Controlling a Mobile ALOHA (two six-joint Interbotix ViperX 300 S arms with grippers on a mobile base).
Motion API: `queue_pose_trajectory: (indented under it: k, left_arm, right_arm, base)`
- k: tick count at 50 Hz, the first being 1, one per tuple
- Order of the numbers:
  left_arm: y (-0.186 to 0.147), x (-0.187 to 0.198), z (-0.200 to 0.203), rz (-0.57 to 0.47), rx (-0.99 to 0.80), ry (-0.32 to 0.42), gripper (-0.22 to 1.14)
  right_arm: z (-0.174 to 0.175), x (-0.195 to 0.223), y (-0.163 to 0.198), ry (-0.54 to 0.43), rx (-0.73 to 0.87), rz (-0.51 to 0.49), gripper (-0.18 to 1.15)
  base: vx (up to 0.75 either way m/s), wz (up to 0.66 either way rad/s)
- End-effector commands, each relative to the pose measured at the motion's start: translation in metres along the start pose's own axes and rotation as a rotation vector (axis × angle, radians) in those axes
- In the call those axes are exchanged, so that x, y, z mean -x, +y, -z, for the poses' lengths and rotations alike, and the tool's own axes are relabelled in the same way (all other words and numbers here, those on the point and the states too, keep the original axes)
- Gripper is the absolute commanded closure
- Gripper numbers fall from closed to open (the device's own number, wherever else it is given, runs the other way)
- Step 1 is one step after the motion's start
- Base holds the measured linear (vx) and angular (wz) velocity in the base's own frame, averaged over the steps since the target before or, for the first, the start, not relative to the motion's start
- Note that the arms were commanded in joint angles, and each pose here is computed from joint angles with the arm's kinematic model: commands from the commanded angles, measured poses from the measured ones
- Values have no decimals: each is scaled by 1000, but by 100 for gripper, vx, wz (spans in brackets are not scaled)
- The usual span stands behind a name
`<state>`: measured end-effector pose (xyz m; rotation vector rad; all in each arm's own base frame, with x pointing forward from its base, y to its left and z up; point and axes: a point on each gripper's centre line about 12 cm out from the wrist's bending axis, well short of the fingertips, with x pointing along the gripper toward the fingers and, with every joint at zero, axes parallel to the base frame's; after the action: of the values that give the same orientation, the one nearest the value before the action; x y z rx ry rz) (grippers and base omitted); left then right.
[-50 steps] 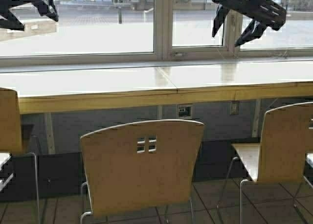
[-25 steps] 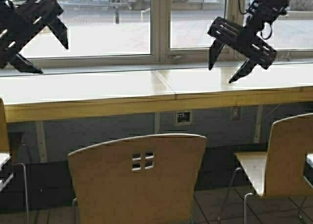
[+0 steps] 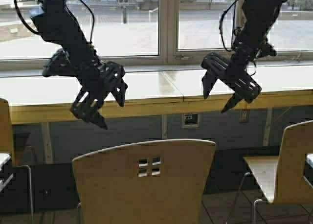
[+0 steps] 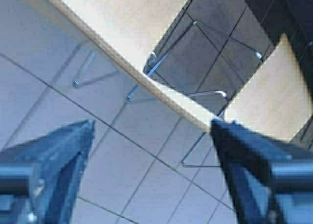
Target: Push the chairs under the table
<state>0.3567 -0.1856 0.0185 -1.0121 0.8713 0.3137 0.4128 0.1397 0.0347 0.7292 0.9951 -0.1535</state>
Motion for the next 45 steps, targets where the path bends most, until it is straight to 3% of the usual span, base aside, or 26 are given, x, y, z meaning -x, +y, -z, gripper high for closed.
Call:
queue_pose_trajectory:
  k: [1, 17, 36, 45]
  left_arm:
    - [-6, -20, 1, 9, 83, -11, -9]
    - [4, -68, 0, -11, 305, -54, -9]
    - [15, -111, -4, -16, 382, -95, -9]
    - [21, -125, -5, -5, 383, -124, -9]
  right_arm:
    - [-7, -13, 14, -17, -33, -26, 6]
    - [0, -80, 16, 68, -154, -16, 6]
    - [14, -138, 0, 107, -223, 13, 6]
    - [13, -142, 0, 8, -193, 23, 6]
  base:
    - [2, 2]
    - [1, 1]
    - [0, 0]
    - [1, 1]
